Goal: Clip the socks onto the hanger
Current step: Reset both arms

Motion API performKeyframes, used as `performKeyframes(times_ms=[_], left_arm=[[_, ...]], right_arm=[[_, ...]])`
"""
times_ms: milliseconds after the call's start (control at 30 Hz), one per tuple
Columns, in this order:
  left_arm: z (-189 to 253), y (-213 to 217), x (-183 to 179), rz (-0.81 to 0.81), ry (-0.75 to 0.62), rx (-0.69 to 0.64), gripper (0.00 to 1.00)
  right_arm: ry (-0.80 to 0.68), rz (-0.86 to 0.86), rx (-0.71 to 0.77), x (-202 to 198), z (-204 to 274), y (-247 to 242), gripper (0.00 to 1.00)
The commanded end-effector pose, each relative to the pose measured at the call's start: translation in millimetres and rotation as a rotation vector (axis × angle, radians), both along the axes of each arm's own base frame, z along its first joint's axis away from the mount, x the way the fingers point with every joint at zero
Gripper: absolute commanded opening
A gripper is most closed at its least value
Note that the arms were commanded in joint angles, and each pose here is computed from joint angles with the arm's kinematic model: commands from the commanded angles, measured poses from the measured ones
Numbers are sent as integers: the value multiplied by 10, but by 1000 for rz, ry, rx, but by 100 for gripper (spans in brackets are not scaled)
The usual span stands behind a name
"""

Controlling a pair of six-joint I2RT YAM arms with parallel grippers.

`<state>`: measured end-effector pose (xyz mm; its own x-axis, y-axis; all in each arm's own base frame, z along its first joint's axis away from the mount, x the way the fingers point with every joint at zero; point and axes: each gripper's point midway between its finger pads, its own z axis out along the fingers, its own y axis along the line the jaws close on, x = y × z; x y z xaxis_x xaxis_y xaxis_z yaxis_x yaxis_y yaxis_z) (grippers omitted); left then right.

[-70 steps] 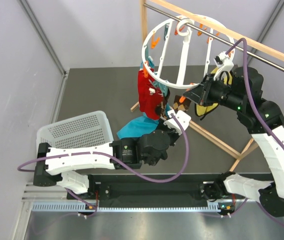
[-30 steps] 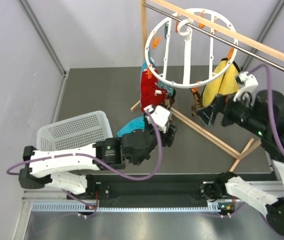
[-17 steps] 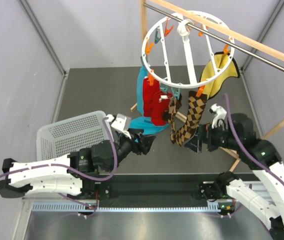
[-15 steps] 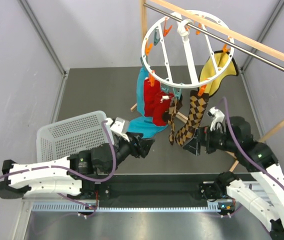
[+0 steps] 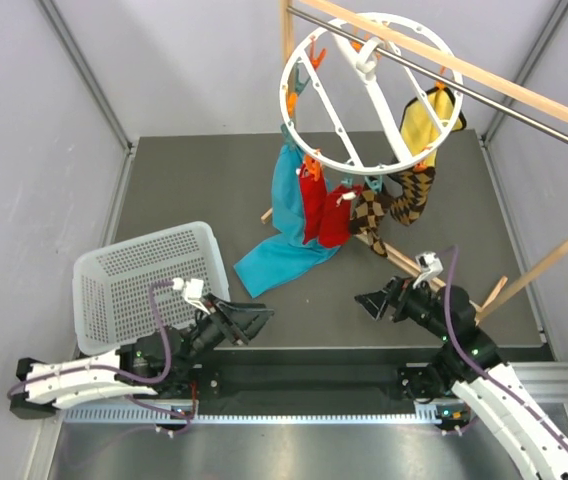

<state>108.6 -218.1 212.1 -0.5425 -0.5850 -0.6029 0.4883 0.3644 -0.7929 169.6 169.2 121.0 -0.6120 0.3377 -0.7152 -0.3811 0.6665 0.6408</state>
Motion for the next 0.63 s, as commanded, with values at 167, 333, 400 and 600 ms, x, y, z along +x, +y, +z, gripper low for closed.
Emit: performKeyframes(times_ms=[167, 333, 400, 600], left_arm=[[-493, -240, -228, -148, 141, -104, 66], [-740, -322, -315, -202, 177, -98, 66], [-732, -319, -318, -205, 163, -96, 66], [-685, -304, -313, -202, 148, -109, 67]], right_arm=[[4, -237, 194, 206, -339, -174, 100], [104, -204, 165, 154, -718, -103, 100], [108, -196, 137, 138, -772, -109, 100], [52, -162, 176, 141, -614, -57, 100]])
